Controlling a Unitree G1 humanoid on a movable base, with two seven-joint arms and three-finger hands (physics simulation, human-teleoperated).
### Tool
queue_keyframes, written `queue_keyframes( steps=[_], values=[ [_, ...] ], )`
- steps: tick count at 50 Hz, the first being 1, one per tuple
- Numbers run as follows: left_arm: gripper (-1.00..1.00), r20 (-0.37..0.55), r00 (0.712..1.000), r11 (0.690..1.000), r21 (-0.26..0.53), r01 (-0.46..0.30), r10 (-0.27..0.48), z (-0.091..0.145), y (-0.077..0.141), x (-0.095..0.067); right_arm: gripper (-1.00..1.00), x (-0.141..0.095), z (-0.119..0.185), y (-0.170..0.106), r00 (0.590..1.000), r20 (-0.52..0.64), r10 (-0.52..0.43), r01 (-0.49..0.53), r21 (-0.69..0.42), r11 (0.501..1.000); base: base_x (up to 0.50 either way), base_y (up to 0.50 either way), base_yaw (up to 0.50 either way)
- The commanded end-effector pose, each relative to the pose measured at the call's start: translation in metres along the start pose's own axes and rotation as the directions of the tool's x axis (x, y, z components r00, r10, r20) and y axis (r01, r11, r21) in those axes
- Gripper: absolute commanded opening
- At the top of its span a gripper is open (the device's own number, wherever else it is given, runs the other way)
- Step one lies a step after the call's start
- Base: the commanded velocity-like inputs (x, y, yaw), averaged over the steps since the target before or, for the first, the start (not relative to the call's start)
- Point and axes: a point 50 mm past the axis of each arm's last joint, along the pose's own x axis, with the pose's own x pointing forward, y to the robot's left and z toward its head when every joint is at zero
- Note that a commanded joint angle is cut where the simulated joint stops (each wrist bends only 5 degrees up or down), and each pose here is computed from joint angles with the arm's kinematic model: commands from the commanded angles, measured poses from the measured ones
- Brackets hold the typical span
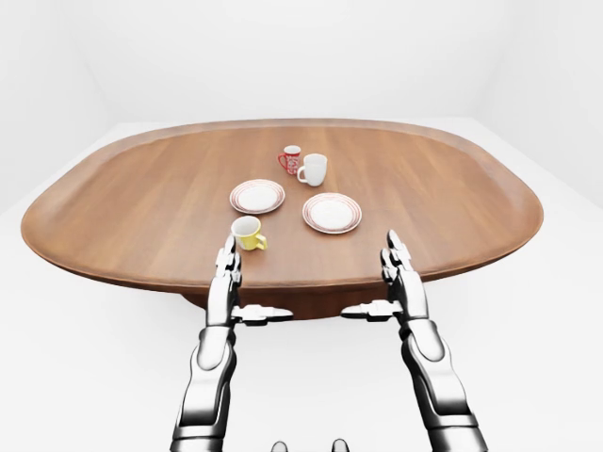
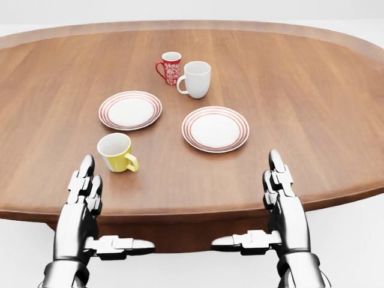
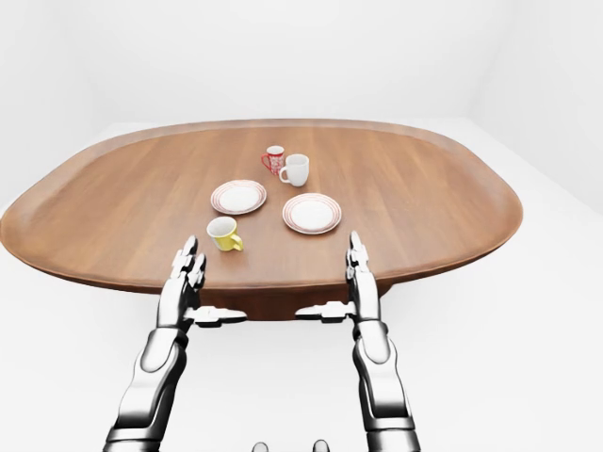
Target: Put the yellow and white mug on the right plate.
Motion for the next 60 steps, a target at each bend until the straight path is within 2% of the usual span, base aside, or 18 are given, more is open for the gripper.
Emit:
queue_keyframes(
  steps=[1, 4, 10, 11, 16, 19, 22, 26, 34, 38, 42, 46, 49, 53, 58, 60],
  values=[
    [1.00, 0.002, 1.000, 1.000, -0.007, -0.012, 0.012, 0.010, 0.010, -0.002, 1.00, -0.002, 0.006, -0.007, 1.000, -0.003, -0.005, 0.005, -0.006, 1.000, 0.00, 0.00, 0.00],
    [1.00, 0.042, 0.999, 1.000, -0.011, -0.010, 0.010, 0.023, 0.011, -0.002, 1.00, -0.004, 0.016, -0.005, 1.000, 0.017, 0.022, -0.022, 0.011, 1.000, 0.00, 0.00, 0.00],
    [1.00, 0.238, 0.971, 1.000, 0.000, -0.002, 0.002, 0.069, 0.013, -0.009, 1.00, -0.010, 0.053, -0.003, 0.983, 0.181, 0.039, -0.043, 0.021, 0.999, 0.00, 0.00, 0.00],
    [1.00, 0.295, 0.956, 1.000, 0.003, -0.001, 0.000, 0.082, 0.014, -0.012, 1.00, -0.010, 0.065, -0.006, 0.973, 0.229, 0.012, -0.020, 0.036, 0.999, 0.00, 0.00, 0.00],
    [1.00, 0.460, 0.888, 1.000, 0.012, 0.000, -0.005, 0.122, 0.016, -0.024, 1.00, -0.016, 0.096, -0.010, 0.932, 0.363, 0.005, -0.024, 0.050, 0.998, 0.00, 0.00, 0.00],
    [1.00, 0.515, 0.857, 1.000, 0.021, 0.001, -0.011, 0.135, 0.017, -0.029, 1.00, -0.020, 0.109, -0.011, 0.908, 0.418, 0.002, -0.031, 0.063, 0.998, 0.00, 0.00, 0.00],
    [1.00, 0.592, 0.806, 1.000, 0.031, 0.004, -0.022, 0.153, 0.016, -0.038, 1.00, -0.022, 0.123, -0.016, 0.879, 0.475, -0.029, -0.017, 0.093, 0.996, 0.00, 0.00, 0.00],
    [1.00, 0.626, 0.779, 0.999, 0.042, 0.009, -0.033, 0.161, 0.015, -0.043, 1.00, -0.025, 0.134, -0.019, 0.855, 0.517, -0.048, -0.012, 0.113, 0.994, 0.00, 0.00, 0.00],
    [1.00, 0.605, 0.796, 0.999, 0.050, 0.008, -0.037, 0.156, 0.015, -0.040, 1.00, -0.028, 0.146, -0.024, 0.823, 0.565, -0.062, 0.006, 0.101, 0.995, 0.00, 0.00, 0.34],
    [1.00, 0.595, 0.803, 0.999, 0.050, 0.006, -0.034, 0.154, 0.015, -0.038, 1.00, -0.027, 0.146, -0.025, 0.826, 0.561, -0.062, 0.008, 0.097, 0.995, 0.00, 0.00, 0.50],
    [1.00, 0.600, 0.799, 0.999, 0.050, 0.005, -0.034, 0.156, 0.015, -0.039, 1.00, -0.027, 0.145, -0.024, 0.827, 0.560, -0.056, 0.003, 0.095, 0.995, 0.00, 0.00, 0.50],
    [1.00, 0.580, 0.814, 0.999, 0.051, 0.006, -0.035, 0.151, 0.016, -0.036, 1.00, -0.028, 0.146, -0.023, 0.825, 0.563, -0.052, 0.002, 0.090, 0.996, 0.00, 0.00, 0.50],
    [1.00, 0.590, 0.806, 0.999, 0.052, 0.004, -0.034, 0.153, 0.016, -0.038, 1.00, -0.023, 0.144, -0.024, 0.832, 0.549, -0.076, 0.026, 0.097, 0.995, 0.00, 0.00, 0.33],
    [1.00, 0.592, 0.805, 0.999, 0.052, 0.002, -0.032, 0.154, 0.017, -0.038, 1.00, -0.024, 0.146, -0.025, 0.827, 0.557, -0.075, 0.011, 0.118, 0.993, 0.00, 0.00, 0.00],
    [1.00, 0.599, 0.800, 0.999, 0.051, 0.002, -0.032, 0.155, 0.017, -0.038, 1.00, -0.036, 0.159, -0.023, 0.786, 0.617, -0.044, -0.038, 0.120, 0.992, 0.19, 0.05, 0.00],
    [1.00, 0.597, 0.802, 0.999, 0.050, 0.001, -0.031, 0.155, 0.017, -0.038, 1.00, -0.035, 0.158, -0.021, 0.789, 0.614, -0.036, -0.038, 0.107, 0.994, 0.49, 0.12, 0.00]
  ],
)
